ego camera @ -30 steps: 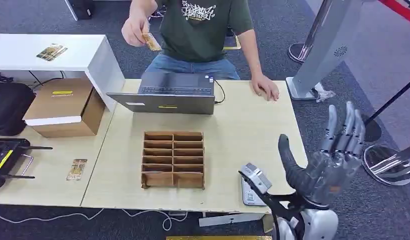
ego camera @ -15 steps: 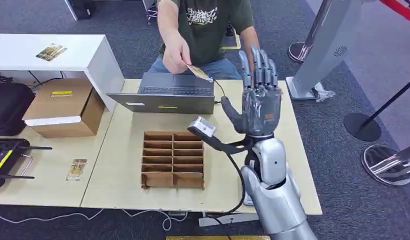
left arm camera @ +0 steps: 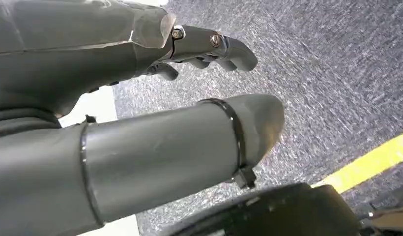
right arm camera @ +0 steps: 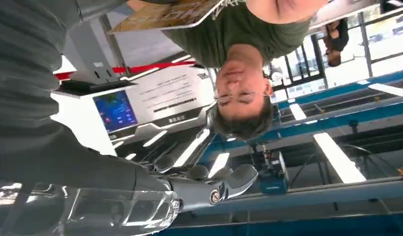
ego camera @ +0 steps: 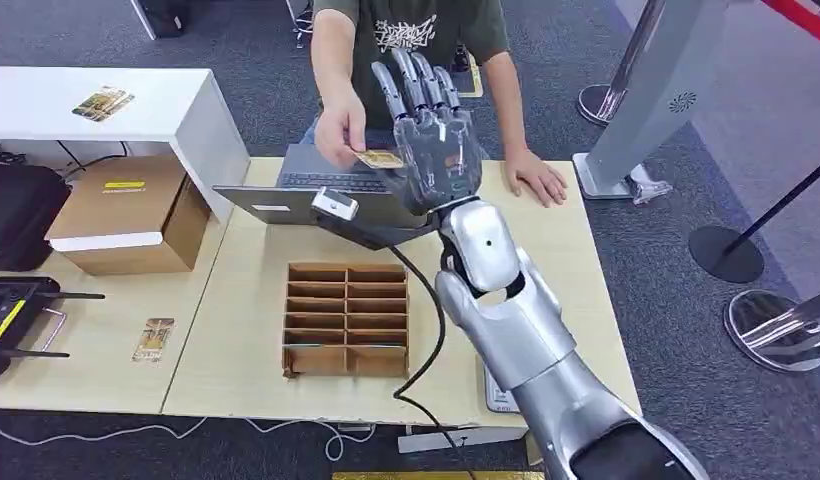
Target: Pass the card to the sensor for recognition and then transmit it.
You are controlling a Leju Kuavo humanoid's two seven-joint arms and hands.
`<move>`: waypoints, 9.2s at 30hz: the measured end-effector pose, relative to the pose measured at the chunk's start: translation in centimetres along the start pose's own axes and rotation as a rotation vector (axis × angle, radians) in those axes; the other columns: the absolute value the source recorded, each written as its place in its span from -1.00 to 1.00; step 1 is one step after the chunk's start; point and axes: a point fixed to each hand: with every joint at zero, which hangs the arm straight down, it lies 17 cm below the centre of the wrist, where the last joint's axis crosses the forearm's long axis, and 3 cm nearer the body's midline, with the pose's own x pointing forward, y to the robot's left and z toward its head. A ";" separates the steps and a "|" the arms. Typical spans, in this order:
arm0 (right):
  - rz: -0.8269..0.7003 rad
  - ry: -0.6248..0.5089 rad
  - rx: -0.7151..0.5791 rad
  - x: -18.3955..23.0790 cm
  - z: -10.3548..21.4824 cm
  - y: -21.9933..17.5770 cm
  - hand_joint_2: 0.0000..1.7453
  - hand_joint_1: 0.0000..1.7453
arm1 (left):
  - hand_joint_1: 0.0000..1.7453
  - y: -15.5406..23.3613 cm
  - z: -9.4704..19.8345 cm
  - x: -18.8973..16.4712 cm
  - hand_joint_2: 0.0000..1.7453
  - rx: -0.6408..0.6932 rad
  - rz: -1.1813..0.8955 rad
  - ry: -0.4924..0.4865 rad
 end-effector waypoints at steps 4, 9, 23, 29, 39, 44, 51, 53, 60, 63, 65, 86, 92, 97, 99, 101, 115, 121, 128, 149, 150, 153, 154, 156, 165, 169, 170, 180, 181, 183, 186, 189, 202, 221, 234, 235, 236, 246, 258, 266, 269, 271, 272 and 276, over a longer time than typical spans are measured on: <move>0.000 -0.020 0.008 0.9 -0.3 0.3 1.00 -1.00 | -1.00 0.1 -0.1 -0.1 -1.00 0.001 0.001 0.002; 0.002 -0.028 0.022 1.3 -0.2 0.9 1.00 -1.00 | -1.00 0.2 -0.1 -0.3 -1.00 0.001 0.006 0.007; 0.013 -0.033 0.026 1.4 -0.1 1.0 1.00 1.00 | -1.00 0.4 -0.2 -0.7 -1.00 0.005 0.021 0.017; 0.020 -0.031 0.024 1.4 -0.1 1.0 1.00 1.00 | -1.00 0.5 -0.3 -0.8 -1.00 0.008 0.021 0.019; 0.029 -0.028 0.017 1.3 -0.1 0.9 1.00 1.00 | -1.00 0.5 -0.3 -0.9 -1.00 0.006 0.020 0.020; 0.035 -0.031 0.017 1.4 -0.1 0.9 1.00 1.00 | -1.00 0.5 -0.2 -0.8 -1.00 0.004 0.020 0.020; 0.037 -0.034 0.017 1.4 -0.1 0.9 1.00 1.00 | -1.00 0.4 -0.2 -0.9 -1.00 0.002 0.024 0.023; 0.022 -0.029 0.028 1.3 -0.1 1.1 1.00 1.00 | -1.00 0.4 -0.2 -0.9 -1.00 0.002 0.029 0.025; -0.568 0.119 0.266 1.6 0.7 4.9 1.00 1.00 | -1.00 0.5 -0.2 -1.4 -1.00 0.002 0.059 0.056; -0.955 0.180 0.315 1.7 0.7 4.9 1.00 1.00 | -1.00 0.5 -0.3 -1.4 -1.00 0.001 0.062 0.058; -1.033 0.210 0.295 0.9 0.2 4.3 1.00 1.00 | -1.00 0.5 -0.3 -1.5 -1.00 0.002 0.066 0.061; -1.161 0.329 0.229 -3.1 -0.1 4.3 1.00 1.00 | -1.00 0.8 -0.4 -1.8 -1.00 0.016 0.095 0.066; -1.065 0.423 0.161 -8.7 1.3 4.4 1.00 1.00 | -1.00 0.8 -0.3 -1.8 -1.00 0.024 0.098 0.070; -0.970 0.512 0.110 -14.3 3.6 4.3 1.00 1.00 | -1.00 0.6 -0.2 -1.7 -1.00 0.027 0.104 0.075; -0.940 0.541 0.097 -16.3 4.6 4.3 1.00 1.00 | -1.00 0.6 -0.1 -1.6 -1.00 0.032 0.107 0.077; -0.909 0.569 0.082 -18.2 5.5 4.1 1.00 1.00 | -1.00 0.4 0.0 -1.6 -1.00 0.032 0.114 0.081; -0.819 0.711 0.004 -26.0 13.8 4.6 1.00 1.00 | -1.00 -0.5 0.4 -2.4 -1.00 0.021 0.148 0.114; -0.810 0.750 -0.013 -26.8 17.9 5.3 1.00 1.00 | -1.00 -0.6 0.4 -2.7 -1.00 0.019 0.158 0.127; -0.818 0.782 -0.016 -26.2 22.4 6.1 1.00 1.00 | -1.00 -1.0 0.5 -2.7 -1.00 0.013 0.179 0.137; -0.929 0.893 0.023 -20.0 33.7 8.6 1.00 1.00 | -1.00 -1.7 0.8 -2.7 -1.00 -0.001 0.215 0.153; -0.932 0.900 0.027 -19.8 34.0 8.7 1.00 1.00 | -1.00 -1.7 0.8 -2.6 -1.00 -0.001 0.218 0.151; -0.937 0.920 0.037 -19.2 34.9 8.9 1.00 1.00 | -1.00 -1.8 0.9 -2.6 -1.00 -0.003 0.227 0.152; -0.935 0.928 0.041 -19.1 35.2 9.0 1.00 1.00 | -1.00 -1.8 0.9 -2.6 -1.00 -0.003 0.229 0.153; -0.939 0.942 0.046 -18.7 35.8 9.2 1.00 1.00 | -1.00 -1.9 0.9 -2.7 -1.00 -0.004 0.234 0.154; -0.970 1.014 0.071 -16.9 38.5 10.3 1.00 1.00 | -1.00 -2.5 1.2 -2.8 -1.00 -0.008 0.254 0.167; -0.974 1.031 0.095 -16.5 39.3 10.8 1.00 1.00 | -1.00 -2.7 1.3 -3.1 -1.00 -0.010 0.258 0.170; -0.972 1.035 0.101 -16.5 39.5 10.9 1.00 1.00 | -1.00 -2.8 1.3 -3.1 -1.00 -0.010 0.258 0.169; -0.973 1.069 0.151 -15.8 40.7 12.2 1.00 1.00 | -1.00 -3.0 1.5 -3.2 -1.00 -0.012 0.293 0.183; -0.976 1.069 0.155 -15.7 40.8 12.3 1.00 1.00 | -1.00 -3.0 1.5 -3.2 -1.00 -0.011 0.294 0.184; -0.980 1.070 0.162 -15.6 40.8 12.5 1.00 1.00 | -1.00 -3.1 1.5 -3.3 -1.00 -0.012 0.299 0.186; -0.982 1.070 0.172 -15.4 40.9 12.7 1.00 1.00 | -1.00 -3.1 1.5 -3.3 -1.00 -0.013 0.304 0.189; -0.979 1.075 0.192 -15.2 41.1 13.0 1.00 1.00 | -1.00 -3.2 1.6 -3.3 -1.00 -0.014 0.311 0.192; -0.978 1.068 0.372 -13.3 41.3 15.9 1.00 1.00 | -1.00 -3.3 1.6 -3.3 -1.00 -0.015 0.316 0.190; -0.862 1.024 0.286 -14.7 40.1 14.3 1.00 1.00 | -1.00 -3.5 1.7 -3.3 -1.00 -0.016 0.322 0.195; -0.536 0.789 -0.117 -16.1 34.0 1.6 1.00 1.00 | -1.00 -3.0 1.6 -3.0 -1.00 0.002 0.292 0.176; -0.509 0.768 -0.141 -15.9 33.7 0.6 1.00 1.00 | -1.00 -3.0 1.6 -2.9 -1.00 0.002 0.289 0.175; -0.485 0.749 -0.162 -15.7 33.3 -0.2 1.00 1.00 | -1.00 -2.9 1.6 -2.9 -1.00 0.002 0.287 0.173; -0.257 0.630 -0.289 -14.0 32.1 -6.0 1.00 1.00 | -1.00 -2.8 1.5 -2.6 -1.00 0.003 0.260 0.153; 0.205 0.426 -0.332 -10.5 29.8 -11.0 1.00 1.00 | -1.00 -2.7 1.4 -2.3 -1.00 0.002 0.233 0.131; 0.396 0.256 -0.372 -8.8 28.3 -14.6 1.00 1.00 | -1.00 -2.4 1.3 -2.0 -1.00 0.002 0.208 0.109; 0.488 0.157 -0.376 -7.9 28.0 -15.9 1.00 1.00 | -1.00 -2.3 1.2 -1.8 -1.00 0.001 0.208 0.104; 0.540 0.146 -0.383 -8.2 28.1 -16.9 1.00 1.00 | -1.00 -2.3 1.2 -1.7 -1.00 -0.001 0.207 0.097; 0.568 0.129 -0.381 -8.3 28.2 -17.3 1.00 1.00 | -1.00 -2.2 1.1 -1.6 -1.00 -0.002 0.207 0.093; 0.654 0.102 -0.369 -9.0 28.6 -18.3 1.00 1.00 | -1.00 -2.1 1.0 -1.6 -1.00 -0.003 0.205 0.084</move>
